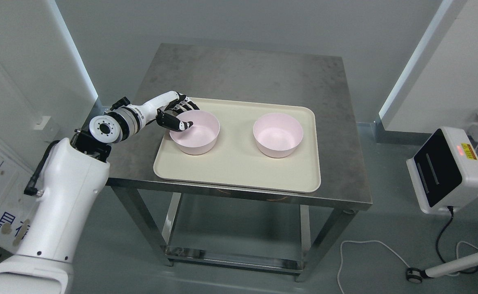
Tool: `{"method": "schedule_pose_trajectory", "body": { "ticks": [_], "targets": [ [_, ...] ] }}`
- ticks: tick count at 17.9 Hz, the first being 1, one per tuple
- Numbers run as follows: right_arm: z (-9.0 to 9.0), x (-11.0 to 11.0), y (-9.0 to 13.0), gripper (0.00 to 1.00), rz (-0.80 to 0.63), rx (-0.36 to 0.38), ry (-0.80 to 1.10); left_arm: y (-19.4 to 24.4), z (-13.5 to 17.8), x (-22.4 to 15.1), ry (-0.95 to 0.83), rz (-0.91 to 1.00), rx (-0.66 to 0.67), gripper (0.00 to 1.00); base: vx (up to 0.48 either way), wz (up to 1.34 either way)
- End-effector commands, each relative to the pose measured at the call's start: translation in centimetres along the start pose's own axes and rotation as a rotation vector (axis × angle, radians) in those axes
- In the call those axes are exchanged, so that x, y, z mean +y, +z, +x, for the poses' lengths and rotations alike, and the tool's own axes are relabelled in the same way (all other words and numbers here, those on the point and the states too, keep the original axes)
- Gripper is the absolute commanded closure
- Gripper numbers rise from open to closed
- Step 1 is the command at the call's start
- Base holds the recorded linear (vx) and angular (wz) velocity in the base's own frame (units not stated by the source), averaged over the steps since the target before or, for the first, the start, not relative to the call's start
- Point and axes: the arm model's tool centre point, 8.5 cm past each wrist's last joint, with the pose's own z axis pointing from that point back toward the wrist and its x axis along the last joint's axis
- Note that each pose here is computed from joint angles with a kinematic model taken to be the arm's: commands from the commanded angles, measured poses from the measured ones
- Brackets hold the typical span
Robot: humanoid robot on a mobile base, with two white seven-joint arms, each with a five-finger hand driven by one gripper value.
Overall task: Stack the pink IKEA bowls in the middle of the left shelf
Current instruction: 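Grasp the rim of the nearer pink bowl with the left hand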
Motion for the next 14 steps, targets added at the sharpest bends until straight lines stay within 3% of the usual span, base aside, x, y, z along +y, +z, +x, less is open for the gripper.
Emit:
{"method": "schedule_pose_trajectory", "body": {
  "ticks": [1, 9, 14],
  "targets": [
    [0.0, -1.1, 0.0, 0.00, -0.018, 0.001, 0.003, -1.5, 1.9, -2.2, -0.098, -0.054, -0.015, 0.69, 0.000, 0.00],
    [0.0, -1.2, 0.0, 0.00, -0.019, 0.001, 0.001, -2.5, 3.2, -3.6, -0.273, -0.046, -0.039, 0.69, 0.000, 0.00],
    [0.0, -1.1, 0.0, 0.00, -0.018, 0.001, 0.003, -2.4, 3.5, -3.4, -0.338, -0.032, -0.076, 0.87, 0.000, 0.00]
  ]
}}
